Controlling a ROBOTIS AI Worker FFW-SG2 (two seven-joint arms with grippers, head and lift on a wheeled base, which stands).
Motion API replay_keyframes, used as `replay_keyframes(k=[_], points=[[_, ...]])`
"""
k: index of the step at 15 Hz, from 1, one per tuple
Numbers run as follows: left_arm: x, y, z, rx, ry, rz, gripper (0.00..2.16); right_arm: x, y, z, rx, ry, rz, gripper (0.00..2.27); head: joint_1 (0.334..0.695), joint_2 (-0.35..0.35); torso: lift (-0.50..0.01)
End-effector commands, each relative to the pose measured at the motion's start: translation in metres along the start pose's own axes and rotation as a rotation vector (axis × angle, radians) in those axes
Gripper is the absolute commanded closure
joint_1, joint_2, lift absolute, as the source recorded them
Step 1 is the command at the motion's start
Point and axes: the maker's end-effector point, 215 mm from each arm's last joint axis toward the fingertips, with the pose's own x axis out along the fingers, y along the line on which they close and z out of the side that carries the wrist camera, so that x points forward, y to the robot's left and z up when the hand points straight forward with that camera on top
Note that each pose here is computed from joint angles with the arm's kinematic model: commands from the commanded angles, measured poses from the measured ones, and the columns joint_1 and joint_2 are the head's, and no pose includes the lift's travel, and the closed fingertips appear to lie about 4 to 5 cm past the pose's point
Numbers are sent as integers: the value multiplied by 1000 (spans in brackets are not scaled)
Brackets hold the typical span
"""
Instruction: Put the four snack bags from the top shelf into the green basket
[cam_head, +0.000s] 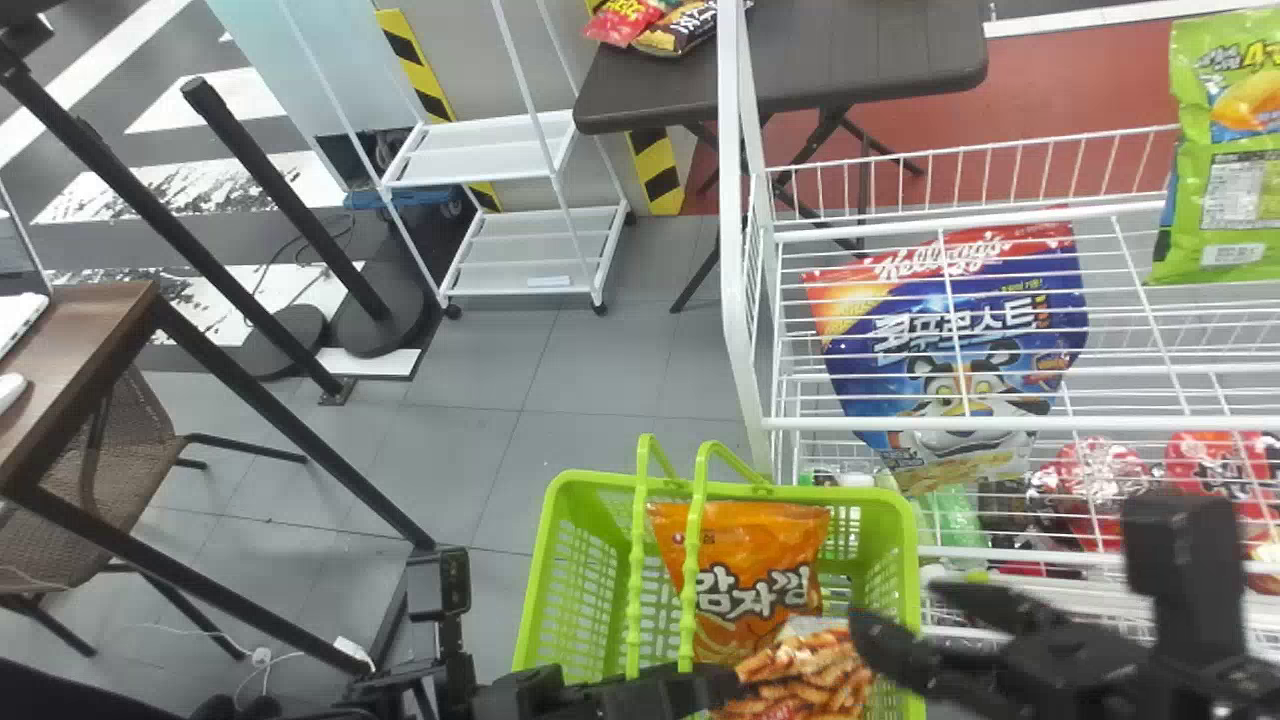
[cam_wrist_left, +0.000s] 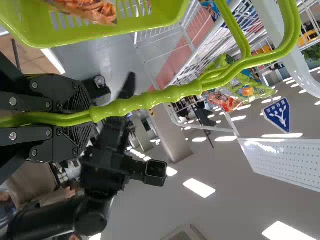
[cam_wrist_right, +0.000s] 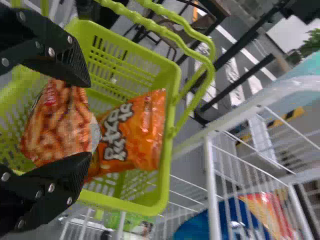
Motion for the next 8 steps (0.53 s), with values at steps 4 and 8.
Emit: replay_keyframes(k=[4,8], points=[[-1,-2,-1,-3,0,-9,2145,-44,-151,132,-85,-292,-300,60,695,241,0],[-1,-3,-2,-6,-2,-10,2145,-40,-242,207,-156,-388,-462,60,695,36,0]])
